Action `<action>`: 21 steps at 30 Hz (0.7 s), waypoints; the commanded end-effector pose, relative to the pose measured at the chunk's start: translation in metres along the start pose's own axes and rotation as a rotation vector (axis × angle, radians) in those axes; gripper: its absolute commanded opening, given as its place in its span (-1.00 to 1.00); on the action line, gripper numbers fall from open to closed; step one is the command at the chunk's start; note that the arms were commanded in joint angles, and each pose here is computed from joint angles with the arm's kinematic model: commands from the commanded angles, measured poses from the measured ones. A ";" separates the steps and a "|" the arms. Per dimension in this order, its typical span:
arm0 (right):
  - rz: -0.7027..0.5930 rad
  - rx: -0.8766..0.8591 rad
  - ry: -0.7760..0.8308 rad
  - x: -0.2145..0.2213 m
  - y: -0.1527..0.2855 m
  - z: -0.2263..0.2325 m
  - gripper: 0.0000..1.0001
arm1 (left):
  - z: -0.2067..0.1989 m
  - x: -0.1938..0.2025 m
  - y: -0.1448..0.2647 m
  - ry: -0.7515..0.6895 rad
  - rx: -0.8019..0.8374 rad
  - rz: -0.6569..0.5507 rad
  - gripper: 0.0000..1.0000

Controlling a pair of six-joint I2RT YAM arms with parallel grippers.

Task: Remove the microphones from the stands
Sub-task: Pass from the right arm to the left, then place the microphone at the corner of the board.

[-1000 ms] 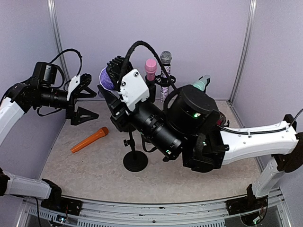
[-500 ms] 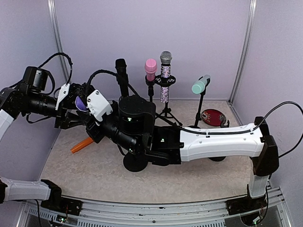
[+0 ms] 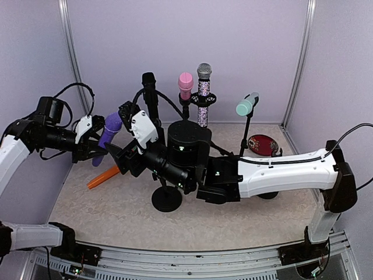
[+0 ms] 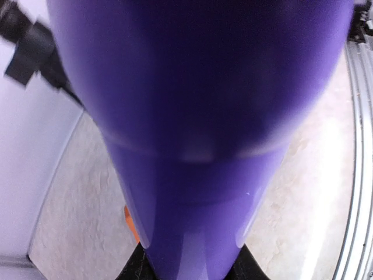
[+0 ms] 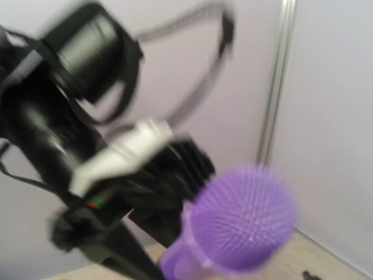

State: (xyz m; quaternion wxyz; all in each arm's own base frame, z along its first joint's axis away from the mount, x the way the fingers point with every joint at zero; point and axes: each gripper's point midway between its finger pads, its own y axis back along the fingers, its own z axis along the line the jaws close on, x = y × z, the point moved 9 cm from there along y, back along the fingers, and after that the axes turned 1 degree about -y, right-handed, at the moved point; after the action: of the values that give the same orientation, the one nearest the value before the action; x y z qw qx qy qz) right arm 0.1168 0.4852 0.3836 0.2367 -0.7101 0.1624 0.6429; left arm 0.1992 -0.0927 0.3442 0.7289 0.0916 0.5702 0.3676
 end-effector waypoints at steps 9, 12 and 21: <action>-0.022 0.187 -0.038 -0.025 0.075 -0.031 0.64 | 0.020 0.173 -0.068 0.218 -0.154 0.483 -0.84; 0.033 0.235 -0.053 -0.008 0.088 -0.037 0.57 | 0.015 0.192 -0.080 0.242 -0.171 0.514 -0.83; 0.239 0.336 -0.125 0.069 0.111 -0.048 0.42 | 0.002 0.231 -0.103 0.276 -0.200 0.661 -0.43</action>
State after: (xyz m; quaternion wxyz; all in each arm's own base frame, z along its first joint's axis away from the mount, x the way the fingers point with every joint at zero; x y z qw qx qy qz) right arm 0.1028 0.3833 0.3293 0.2775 -0.6412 0.2978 0.6506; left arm 0.2595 -0.0203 0.1302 0.5088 0.1518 0.5852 0.6128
